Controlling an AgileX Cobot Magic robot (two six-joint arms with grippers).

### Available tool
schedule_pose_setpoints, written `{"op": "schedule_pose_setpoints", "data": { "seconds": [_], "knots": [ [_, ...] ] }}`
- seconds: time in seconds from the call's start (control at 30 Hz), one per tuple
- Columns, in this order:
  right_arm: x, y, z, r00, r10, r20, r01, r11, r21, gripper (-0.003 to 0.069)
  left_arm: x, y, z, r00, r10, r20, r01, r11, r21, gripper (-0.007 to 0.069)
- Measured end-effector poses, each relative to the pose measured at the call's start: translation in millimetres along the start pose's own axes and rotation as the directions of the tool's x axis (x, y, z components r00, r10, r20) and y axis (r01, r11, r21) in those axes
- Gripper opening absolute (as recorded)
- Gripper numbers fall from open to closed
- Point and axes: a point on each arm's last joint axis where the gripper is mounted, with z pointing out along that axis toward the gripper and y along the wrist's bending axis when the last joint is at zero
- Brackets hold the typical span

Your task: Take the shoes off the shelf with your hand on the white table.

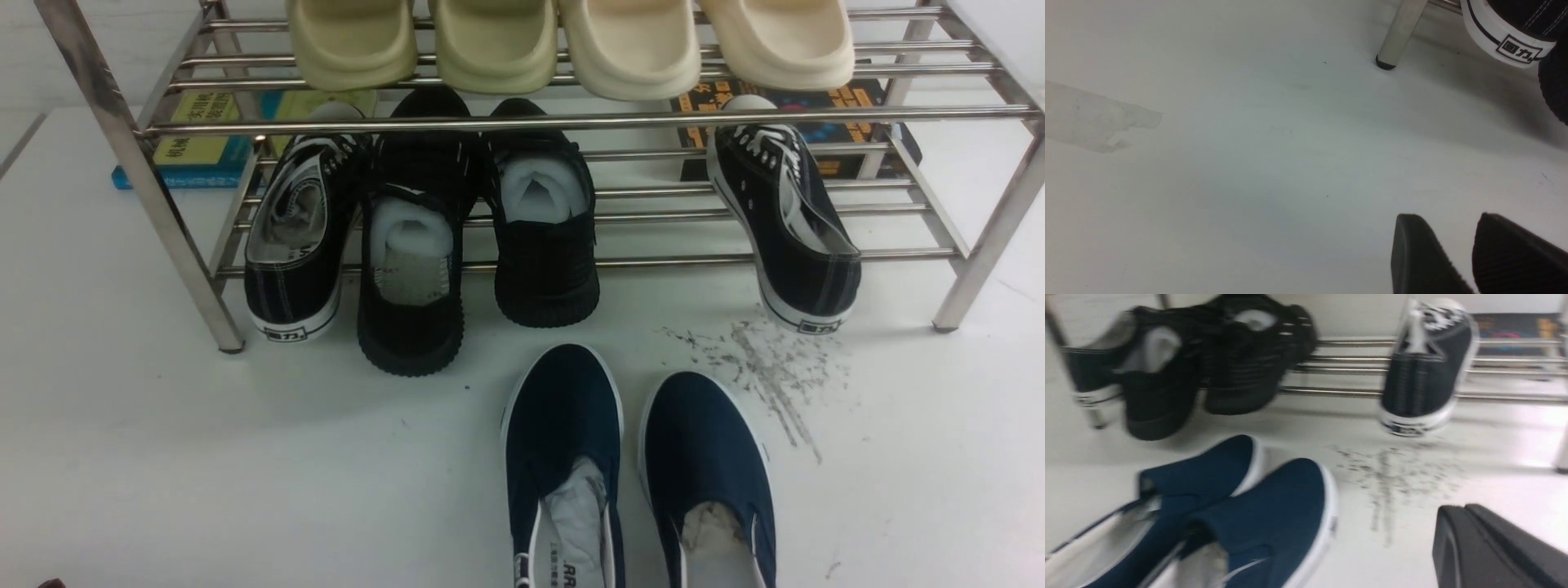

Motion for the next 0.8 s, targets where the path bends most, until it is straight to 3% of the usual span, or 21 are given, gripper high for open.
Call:
{"op": "schedule_pose_setpoints", "data": {
  "seconds": [0.1,0.23,0.8],
  "knots": [
    [13.9,-10.7,-0.5,1.0,0.008,0.001,-0.008,0.991,0.135,0.0008,0.0,0.0,0.0,1.0,0.0,0.0,0.0,1.0,0.0,0.0239],
    [30.5,-17.9,-2.2,0.999,0.033,-0.034,-0.024,0.974,0.225,0.0011,0.0,0.0,0.0,1.0,0.0,0.0,0.0,1.0,0.0,0.0239],
    [38.3,-19.0,-3.7,0.991,0.073,-0.112,-0.043,0.967,0.251,0.002,0.0,0.0,0.0,1.0,0.0,0.0,0.0,1.0,0.0,0.0239]
  ]
}}
